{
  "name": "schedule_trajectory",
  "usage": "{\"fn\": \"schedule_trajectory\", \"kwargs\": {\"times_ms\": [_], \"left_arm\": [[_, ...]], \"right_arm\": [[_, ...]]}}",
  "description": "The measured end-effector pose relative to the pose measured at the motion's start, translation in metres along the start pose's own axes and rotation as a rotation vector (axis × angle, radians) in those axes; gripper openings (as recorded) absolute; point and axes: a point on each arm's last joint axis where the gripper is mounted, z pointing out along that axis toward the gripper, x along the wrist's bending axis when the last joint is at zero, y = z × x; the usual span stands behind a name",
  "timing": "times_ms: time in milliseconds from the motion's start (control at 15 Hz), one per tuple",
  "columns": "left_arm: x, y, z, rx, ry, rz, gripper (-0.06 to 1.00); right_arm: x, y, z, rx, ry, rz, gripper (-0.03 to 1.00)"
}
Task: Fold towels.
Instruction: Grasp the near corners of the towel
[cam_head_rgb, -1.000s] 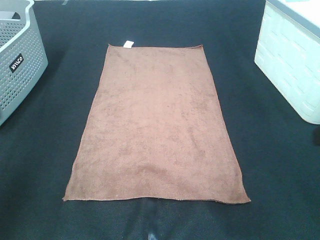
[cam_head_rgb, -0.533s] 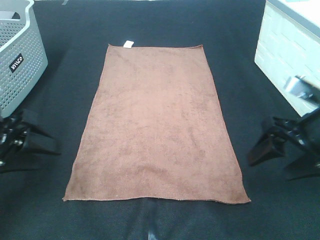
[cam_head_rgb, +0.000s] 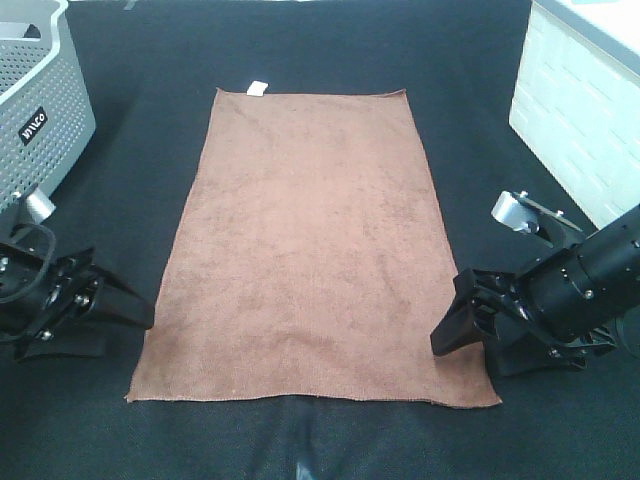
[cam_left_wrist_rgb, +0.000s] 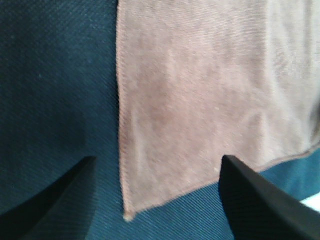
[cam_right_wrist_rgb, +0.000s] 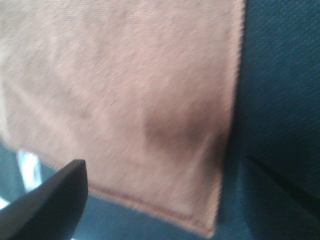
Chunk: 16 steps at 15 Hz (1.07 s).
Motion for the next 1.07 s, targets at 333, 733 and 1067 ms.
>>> {"fn": "schedule_trajectory", "kwargs": {"times_ms": [333, 733, 1067], "left_arm": [[-0.004, 0.001, 0.027, 0.041, 0.045, 0.052, 0.67], [-0.017, 0.017, 0.056, 0.111, -0.069, 0.013, 0.58], [-0.013, 0.016, 0.063, 0.14, -0.043, 0.039, 0.01]], "right_arm": [[-0.004, 0.004, 0.002, -0.037, -0.037, -0.003, 0.75], [-0.005, 0.013, 0.019, -0.014, 0.053, 0.017, 0.45], [-0.007, 0.014, 0.022, -0.011, 0.047, 0.026, 0.0]]}}
